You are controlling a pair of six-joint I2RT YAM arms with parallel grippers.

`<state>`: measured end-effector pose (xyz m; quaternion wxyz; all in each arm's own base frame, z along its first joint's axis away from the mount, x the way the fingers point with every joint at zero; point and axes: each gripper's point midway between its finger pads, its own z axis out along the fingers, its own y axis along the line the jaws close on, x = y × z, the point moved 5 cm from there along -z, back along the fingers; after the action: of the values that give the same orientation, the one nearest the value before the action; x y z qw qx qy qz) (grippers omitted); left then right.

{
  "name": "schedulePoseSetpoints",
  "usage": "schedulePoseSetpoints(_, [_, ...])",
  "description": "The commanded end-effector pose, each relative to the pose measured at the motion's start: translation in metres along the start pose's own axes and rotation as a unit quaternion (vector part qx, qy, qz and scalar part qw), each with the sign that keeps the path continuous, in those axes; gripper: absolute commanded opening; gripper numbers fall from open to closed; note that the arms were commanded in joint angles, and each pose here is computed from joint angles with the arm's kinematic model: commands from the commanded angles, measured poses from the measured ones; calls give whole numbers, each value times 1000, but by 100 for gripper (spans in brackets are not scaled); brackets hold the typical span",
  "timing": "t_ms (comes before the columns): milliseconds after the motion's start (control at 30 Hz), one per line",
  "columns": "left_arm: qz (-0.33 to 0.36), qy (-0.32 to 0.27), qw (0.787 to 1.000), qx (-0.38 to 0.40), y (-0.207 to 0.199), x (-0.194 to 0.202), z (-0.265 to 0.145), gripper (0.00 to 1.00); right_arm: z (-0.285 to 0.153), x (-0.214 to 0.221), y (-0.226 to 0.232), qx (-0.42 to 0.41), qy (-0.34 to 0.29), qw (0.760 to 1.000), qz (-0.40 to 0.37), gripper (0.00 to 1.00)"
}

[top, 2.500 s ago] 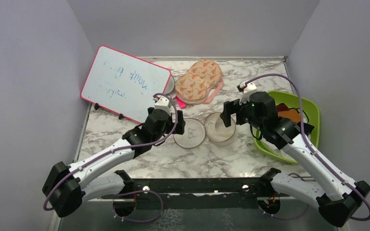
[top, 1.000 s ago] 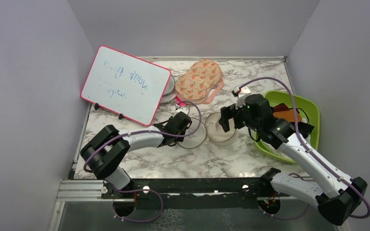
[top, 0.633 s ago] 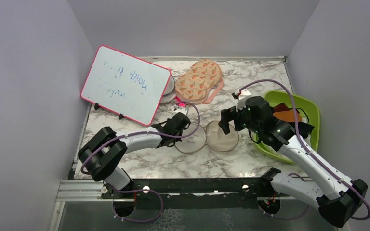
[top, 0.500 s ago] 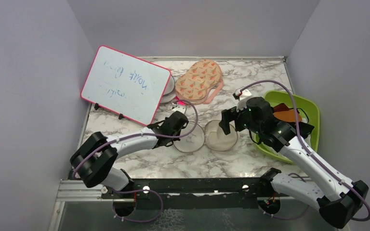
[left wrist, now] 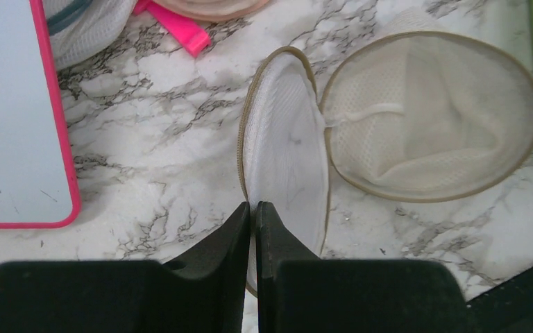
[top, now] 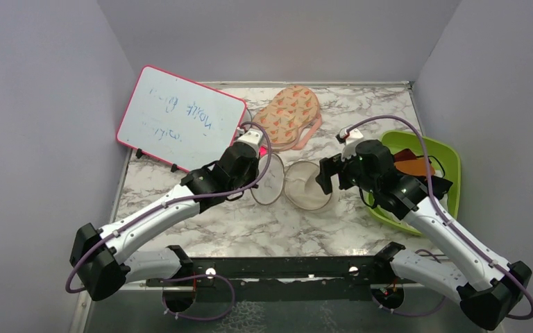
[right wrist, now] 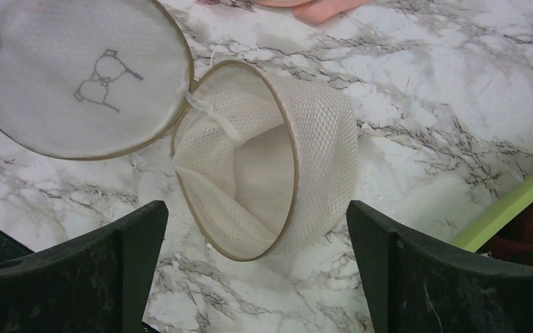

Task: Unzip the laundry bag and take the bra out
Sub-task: Close the laundry bag at the center of the board.

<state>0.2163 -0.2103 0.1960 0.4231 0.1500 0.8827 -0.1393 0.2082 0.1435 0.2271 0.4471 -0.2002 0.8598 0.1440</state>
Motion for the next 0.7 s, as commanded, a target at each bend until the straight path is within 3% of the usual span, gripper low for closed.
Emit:
schedulePoseSetpoints(0, [9,-10,999,43,-10,-24,-32,0,-7,-10,6,-22,-32,999,4,99])
schedulePoseSetpoints(333, [10,-51,997,58,-22,-84,-64,0,-16,-20,14,-46,-47,998,26,99])
schedulePoseSetpoints(667, [41,-44,998,-12,-4,-106,-87,0,-7,-2,21,-70,-19,996,51,98])
